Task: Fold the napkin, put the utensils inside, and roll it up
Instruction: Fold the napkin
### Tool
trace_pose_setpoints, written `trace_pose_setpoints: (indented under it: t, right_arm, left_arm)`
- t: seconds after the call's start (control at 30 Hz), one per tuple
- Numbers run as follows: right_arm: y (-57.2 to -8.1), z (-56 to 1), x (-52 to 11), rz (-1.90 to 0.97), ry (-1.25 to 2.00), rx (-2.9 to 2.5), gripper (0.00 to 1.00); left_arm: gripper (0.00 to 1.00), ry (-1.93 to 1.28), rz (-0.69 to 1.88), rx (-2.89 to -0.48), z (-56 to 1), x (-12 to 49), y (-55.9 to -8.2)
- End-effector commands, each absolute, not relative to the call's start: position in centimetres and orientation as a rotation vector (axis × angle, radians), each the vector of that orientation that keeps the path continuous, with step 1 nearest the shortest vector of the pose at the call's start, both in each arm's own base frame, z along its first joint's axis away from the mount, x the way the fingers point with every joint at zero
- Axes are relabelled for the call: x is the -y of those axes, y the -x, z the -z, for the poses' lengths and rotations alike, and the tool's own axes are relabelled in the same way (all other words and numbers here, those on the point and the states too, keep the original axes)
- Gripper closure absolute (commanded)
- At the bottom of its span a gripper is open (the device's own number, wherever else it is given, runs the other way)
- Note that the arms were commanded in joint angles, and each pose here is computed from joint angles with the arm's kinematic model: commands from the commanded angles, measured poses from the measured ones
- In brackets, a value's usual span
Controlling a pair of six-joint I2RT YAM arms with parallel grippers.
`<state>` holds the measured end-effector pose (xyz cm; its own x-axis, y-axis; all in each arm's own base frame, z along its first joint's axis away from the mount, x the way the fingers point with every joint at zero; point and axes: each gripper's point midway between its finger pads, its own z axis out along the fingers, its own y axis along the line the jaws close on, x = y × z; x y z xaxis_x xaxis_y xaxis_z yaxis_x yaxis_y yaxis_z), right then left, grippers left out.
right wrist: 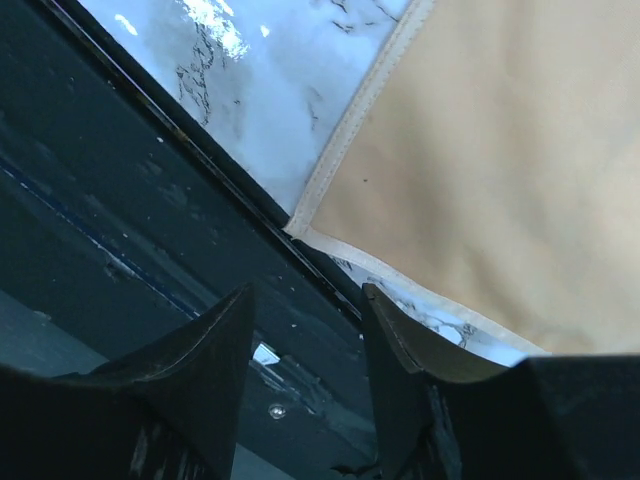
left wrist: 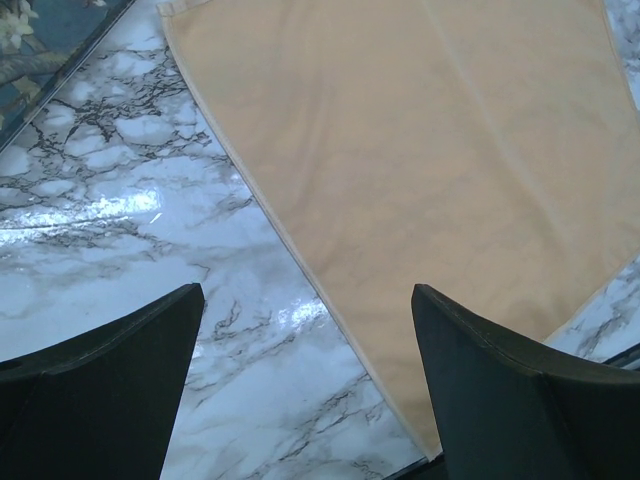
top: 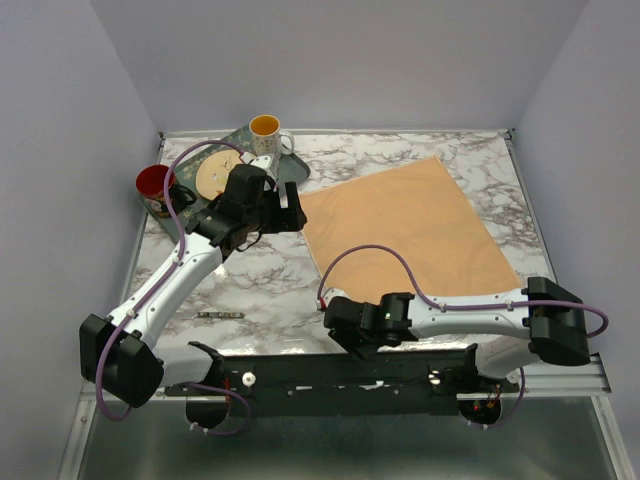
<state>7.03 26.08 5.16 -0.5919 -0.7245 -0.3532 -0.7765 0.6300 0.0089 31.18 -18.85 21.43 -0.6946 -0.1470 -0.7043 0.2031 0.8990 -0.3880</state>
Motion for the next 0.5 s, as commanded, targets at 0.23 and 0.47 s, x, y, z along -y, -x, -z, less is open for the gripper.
trace_pose_setpoints:
  t: [0.23,0.47]
  right_arm:
    - [-8.3,-3.7,-28.5,-0.139,1.353,-2.393,0.44]
    - [-7.8,-3.7,-29.5,-0.135,1.422,-2.345,0.53]
  left_arm:
    - [0.05,-0.014,0.531,-2.251,-21.1,17.4,-31.6]
    - [0.05,0.031,0.518,-2.271,-20.3,16.2,-31.7]
